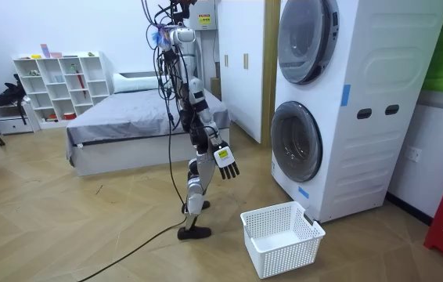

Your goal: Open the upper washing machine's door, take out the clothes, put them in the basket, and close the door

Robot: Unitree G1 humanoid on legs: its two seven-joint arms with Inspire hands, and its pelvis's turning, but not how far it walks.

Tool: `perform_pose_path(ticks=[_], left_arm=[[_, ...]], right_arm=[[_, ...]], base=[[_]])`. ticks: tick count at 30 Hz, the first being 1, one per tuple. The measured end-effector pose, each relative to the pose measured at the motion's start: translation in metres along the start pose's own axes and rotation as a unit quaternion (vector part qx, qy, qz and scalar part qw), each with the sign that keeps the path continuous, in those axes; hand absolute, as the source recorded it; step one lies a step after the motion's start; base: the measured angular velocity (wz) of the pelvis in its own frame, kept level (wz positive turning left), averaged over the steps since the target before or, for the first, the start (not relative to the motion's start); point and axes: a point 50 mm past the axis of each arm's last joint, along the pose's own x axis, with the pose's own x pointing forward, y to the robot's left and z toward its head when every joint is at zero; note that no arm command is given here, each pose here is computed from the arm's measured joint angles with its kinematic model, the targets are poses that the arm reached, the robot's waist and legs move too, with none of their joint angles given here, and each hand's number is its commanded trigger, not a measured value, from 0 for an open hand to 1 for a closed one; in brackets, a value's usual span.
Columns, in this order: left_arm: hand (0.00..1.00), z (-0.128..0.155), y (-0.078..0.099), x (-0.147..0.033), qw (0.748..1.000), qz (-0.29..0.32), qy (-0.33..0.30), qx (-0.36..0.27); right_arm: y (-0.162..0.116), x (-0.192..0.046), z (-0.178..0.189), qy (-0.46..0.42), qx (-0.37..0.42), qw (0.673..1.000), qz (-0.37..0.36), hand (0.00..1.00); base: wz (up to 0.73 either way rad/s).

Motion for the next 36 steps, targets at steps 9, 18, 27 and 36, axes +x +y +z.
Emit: perform_pose_path(ticks=[9, 18, 27, 36], left_arm=[[0.00, 0.000, 0.001, 0.000, 1.000, 0.002, 0.000, 0.000], [0.00, 0.001, 0.002, 0.001, 1.000, 0.002, 0.002, -0.004], [0.00, 0.003, 0.019, 0.006, 0.999, 0.021, 0.002, -0.032], [0.00, 0.004, 0.033, 0.009, 0.999, 0.040, 0.013, -0.007]], right_arm=[[0.000, 0.000, -0.001, 0.002, 0.006, 1.000, 0.005, 0.00], [0.001, 0.000, -0.003, 0.004, 0.014, 1.000, 0.009, 0.00], [-0.032, -0.009, 0.104, -0.164, 0.086, 0.982, -0.038, 0.00], [-0.046, -0.066, 0.243, -0.385, 0.111, 0.915, -0.048, 0.00]], base=[[0.00], [0.03], [0.00], [0.02]])
